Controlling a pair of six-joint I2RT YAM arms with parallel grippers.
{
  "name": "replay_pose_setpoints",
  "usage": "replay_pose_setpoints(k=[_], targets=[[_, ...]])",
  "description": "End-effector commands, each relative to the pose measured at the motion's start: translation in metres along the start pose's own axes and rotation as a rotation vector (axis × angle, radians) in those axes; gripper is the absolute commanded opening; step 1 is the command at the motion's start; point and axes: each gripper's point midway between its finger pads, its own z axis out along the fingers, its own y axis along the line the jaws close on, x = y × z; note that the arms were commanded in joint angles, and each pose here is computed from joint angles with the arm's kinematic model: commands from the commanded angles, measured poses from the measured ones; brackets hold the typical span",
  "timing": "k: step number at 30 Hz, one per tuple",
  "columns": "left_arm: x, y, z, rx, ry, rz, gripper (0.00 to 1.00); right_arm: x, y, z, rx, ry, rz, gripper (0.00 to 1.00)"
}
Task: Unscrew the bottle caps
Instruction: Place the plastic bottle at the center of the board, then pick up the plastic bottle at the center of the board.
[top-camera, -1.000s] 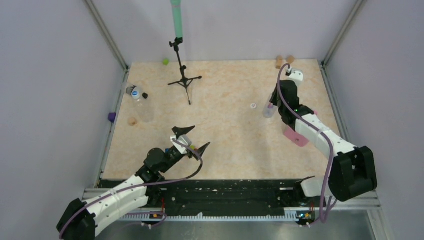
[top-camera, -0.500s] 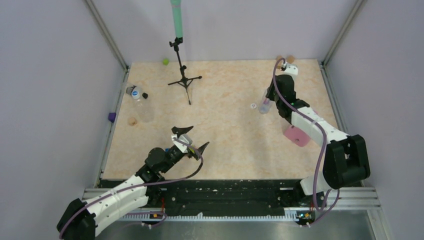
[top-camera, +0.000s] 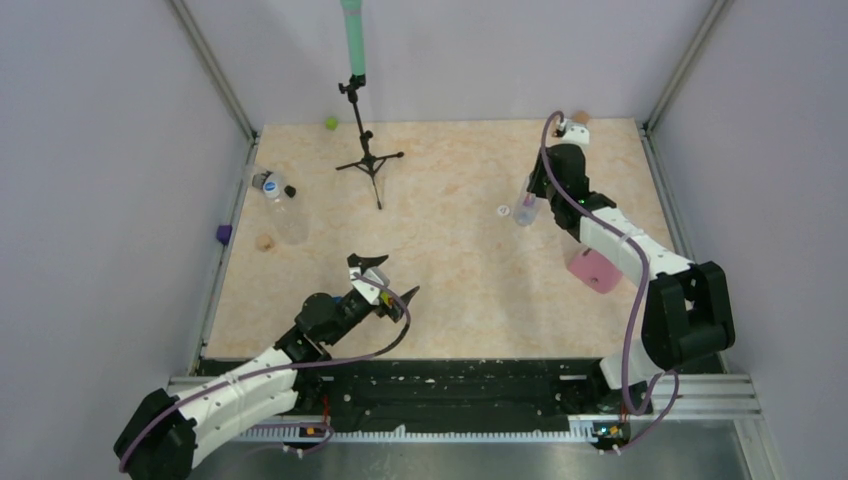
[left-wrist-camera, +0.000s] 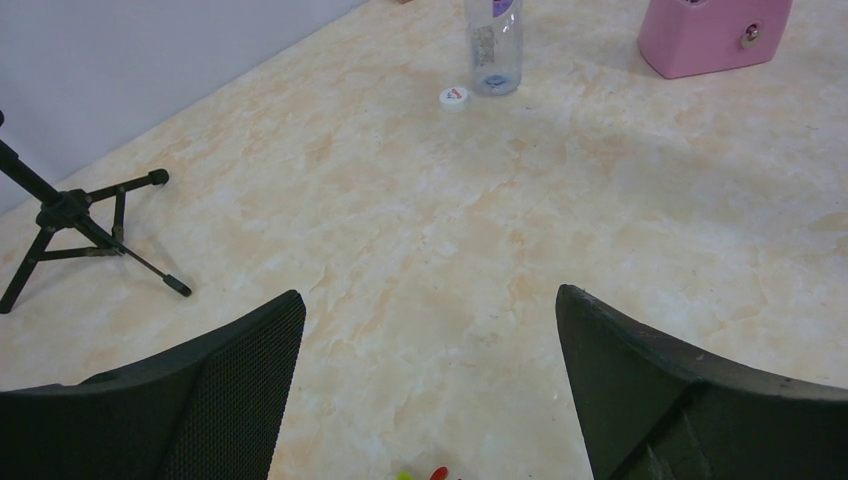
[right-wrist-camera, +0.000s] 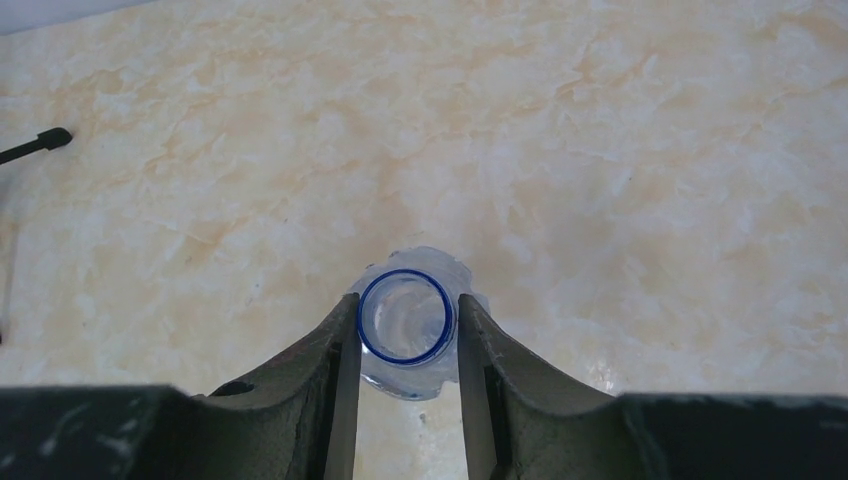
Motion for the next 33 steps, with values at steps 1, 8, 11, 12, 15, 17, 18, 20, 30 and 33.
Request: replay_pose_setpoints(k=[1,8,11,12,15,17,18,20,30,33], targets=[[-0.012,0.000,0.004,-0.001,-0.031,-0.013,0.96,-0.007,0.000,-0.003,-0.016,0.010,-0.015,0.37],[-0.010,0.000,0.004,-0.002,-0.022,-0.016,0.96,-0.013,0.002,-0.005,-0.022,0.011,-0.027,0.52],[-0.010,0.000,0.004,-0.003,-0.022,-0.018,0.96,-0.020,0.007,-0.007,-0.040,0.004,-0.023,0.53],[-0.010,0.000,0.003,-0.003,-0.024,-0.017,0.96,-0.022,0.008,-0.008,-0.049,0.000,-0.022,0.53],[-0.011,0.000,0.003,-0.004,-0.032,-0.019,0.96,-0.033,0.018,-0.011,-0.093,-0.020,-0.025,0.56],[-0.012,0.000,0.003,-0.004,-0.036,-0.024,0.96,-0.044,0.020,-0.012,-0.095,-0.024,-0.034,0.57],[-0.013,0.001,0.003,-0.005,-0.039,-0.025,0.96,-0.047,0.020,-0.012,-0.084,-0.018,-0.039,0.57],[-0.013,0.001,0.002,-0.009,-0.039,-0.028,0.96,-0.053,0.017,-0.014,-0.065,-0.021,-0.051,0.58],[-0.012,0.006,0.002,-0.046,-0.041,-0.047,0.97,-0.071,0.024,-0.058,-0.164,-0.092,0.000,0.58],[-0.012,0.024,-0.001,-0.162,-0.054,-0.123,0.98,-0.058,0.037,-0.086,-0.303,-0.103,0.048,0.58]])
